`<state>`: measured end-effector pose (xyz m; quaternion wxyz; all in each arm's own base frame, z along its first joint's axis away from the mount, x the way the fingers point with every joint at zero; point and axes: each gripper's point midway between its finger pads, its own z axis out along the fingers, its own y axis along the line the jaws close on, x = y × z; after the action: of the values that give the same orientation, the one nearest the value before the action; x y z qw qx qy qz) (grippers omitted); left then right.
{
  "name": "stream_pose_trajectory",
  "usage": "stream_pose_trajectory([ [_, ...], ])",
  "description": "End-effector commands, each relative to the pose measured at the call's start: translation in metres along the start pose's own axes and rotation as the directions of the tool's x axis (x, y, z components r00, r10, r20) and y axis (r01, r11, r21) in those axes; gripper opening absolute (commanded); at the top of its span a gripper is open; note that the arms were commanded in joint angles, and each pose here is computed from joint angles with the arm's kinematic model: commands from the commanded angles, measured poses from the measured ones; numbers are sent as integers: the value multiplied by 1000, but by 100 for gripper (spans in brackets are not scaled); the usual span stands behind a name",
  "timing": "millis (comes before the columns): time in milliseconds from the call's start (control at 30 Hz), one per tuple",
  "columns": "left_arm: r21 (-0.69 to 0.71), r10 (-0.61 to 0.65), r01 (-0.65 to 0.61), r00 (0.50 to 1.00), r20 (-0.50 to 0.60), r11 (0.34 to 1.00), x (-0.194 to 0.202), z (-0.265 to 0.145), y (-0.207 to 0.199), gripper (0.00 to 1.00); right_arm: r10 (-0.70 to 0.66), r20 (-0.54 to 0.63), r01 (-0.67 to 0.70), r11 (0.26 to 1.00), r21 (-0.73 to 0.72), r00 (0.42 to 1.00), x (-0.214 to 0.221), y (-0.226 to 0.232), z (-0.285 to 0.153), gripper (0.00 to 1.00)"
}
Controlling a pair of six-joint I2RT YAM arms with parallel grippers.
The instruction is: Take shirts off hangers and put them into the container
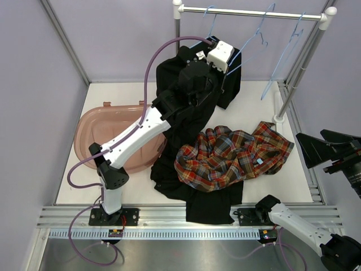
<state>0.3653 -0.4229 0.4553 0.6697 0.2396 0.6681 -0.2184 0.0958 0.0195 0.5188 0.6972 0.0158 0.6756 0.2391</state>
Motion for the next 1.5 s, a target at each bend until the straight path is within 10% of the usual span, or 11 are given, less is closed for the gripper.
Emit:
stream_pose_trajectory([
  [0,14,-38,38,998,52,999,-18,4,5,0,-5,20,5,1000,5,1000,-5,-2,-1,99],
  [467,-8,-65,65,997,-47,998,0,-91,25,87,-4,-51,5,1000,19,999,17,5,35,100],
  [667,74,-97,115,973,-210,991,19,-163,17,91,7,-131,-13,999,-43,991,43,21,55,99],
  [867,-67,-261,266,817,-513,962,141,-235,10,89,12,-160,-25,996,-83,987,51,28,54,100],
  [1133,-282,-444,345,649,-618,895,228,-282,8,87,16,-146,-30,995,-95,989,46,26,39,100],
  [1467,-263,-513,464,573,-639,846,227,-269,-26,96,25,-127,-38,994,-102,992,48,21,26,99],
])
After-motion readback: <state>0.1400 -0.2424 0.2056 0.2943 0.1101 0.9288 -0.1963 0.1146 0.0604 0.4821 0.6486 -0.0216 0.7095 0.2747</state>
